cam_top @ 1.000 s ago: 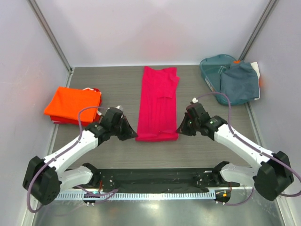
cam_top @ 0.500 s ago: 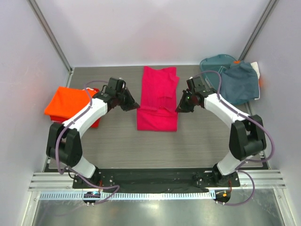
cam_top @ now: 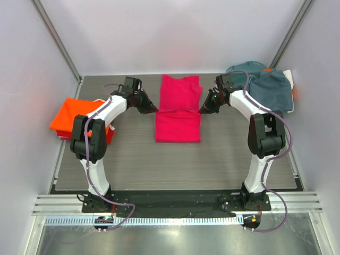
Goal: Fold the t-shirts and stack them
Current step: Fold the tshirt
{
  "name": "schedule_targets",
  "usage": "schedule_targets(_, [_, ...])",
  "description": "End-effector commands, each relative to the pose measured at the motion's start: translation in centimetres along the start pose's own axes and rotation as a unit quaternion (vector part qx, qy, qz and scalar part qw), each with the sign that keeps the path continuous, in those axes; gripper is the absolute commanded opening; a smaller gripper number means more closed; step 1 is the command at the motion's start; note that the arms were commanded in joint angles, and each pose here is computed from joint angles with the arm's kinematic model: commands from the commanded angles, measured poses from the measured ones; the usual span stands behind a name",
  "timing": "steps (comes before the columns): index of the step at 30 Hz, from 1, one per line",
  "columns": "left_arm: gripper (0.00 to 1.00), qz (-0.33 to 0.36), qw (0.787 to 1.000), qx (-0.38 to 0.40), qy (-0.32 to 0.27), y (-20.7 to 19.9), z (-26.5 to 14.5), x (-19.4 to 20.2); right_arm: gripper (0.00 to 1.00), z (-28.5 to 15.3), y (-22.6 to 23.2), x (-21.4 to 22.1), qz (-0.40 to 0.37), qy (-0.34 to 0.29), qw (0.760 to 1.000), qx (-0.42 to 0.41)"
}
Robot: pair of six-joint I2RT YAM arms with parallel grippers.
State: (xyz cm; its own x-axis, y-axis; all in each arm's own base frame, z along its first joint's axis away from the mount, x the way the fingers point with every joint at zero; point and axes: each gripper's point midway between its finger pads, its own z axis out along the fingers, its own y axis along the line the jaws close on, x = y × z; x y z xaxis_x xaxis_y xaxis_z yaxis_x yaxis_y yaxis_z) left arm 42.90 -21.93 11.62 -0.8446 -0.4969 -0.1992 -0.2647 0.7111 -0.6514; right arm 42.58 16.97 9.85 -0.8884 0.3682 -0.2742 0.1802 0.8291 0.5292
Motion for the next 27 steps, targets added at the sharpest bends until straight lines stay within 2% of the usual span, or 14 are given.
schedule_targets(1, [0.00,0.011,0.999,0.044,0.002,-2.5,0.0,-1.2,0.01,-0.3,0.9,-1.7,-0.008,-0.007,1.000,-0.025])
schedule_targets(9, [0.01,0.001,0.999,0.044,0.005,-2.6,1.8,-2.2,0.01,1.4,0.8,-3.0,-0.001,0.002,0.999,-0.033])
schedule_targets(10, [0.03,-0.003,0.999,0.044,0.005,-2.5,1.7,-2.4,0.04,1.5,0.9,-2.9,-0.001,0.005,0.999,-0.037])
schedule_targets(11, [0.09,-0.004,0.999,0.044,0.004,-2.5,1.8,-2.5,0.12,1.4,1.1,-3.1,-0.001,0.005,0.999,-0.042])
schedule_targets(12, [0.38,-0.006,0.999,0.039,-0.002,-2.4,1.6,-2.7,0.21,1.2,1.6,-3.4,-0.004,0.002,0.999,-0.047])
schedule_targets(13, [0.51,-0.011,0.999,0.031,-0.003,-2.1,1.4,-2.6,0.33,1.0,1.4,-3.8,-0.003,-0.007,0.999,-0.041])
schedule_targets(14, [0.81,-0.010,1.000,0.022,-0.016,-1.9,0.8,-2.7,0.40,0.3,1.7,-4.1,-0.006,-0.018,0.999,-0.040])
schedule_targets(16, [0.95,-0.004,0.999,0.019,-0.026,-1.8,0.1,-2.8,0.42,-0.4,1.6,-4.4,-0.010,-0.032,0.999,-0.032])
schedule_targets(20, [0.95,0.009,0.999,0.025,-0.026,-1.8,-1.3,-1.9,0.41,-1.4,0.9,-3.2,-0.022,-0.034,0.999,-0.026])
schedule_targets(22, [0.93,0.011,1.000,0.025,-0.015,-1.2,-1.9,-0.6,0.35,-2.3,1.0,-2.3,-0.028,-0.035,0.998,-0.033])
schedule_targets(27, [0.88,0.020,1.000,0.021,-0.004,0.6,-2.9,2.5,0.34,-2.1,-1.7,3.4,-0.024,-0.008,0.999,-0.038])
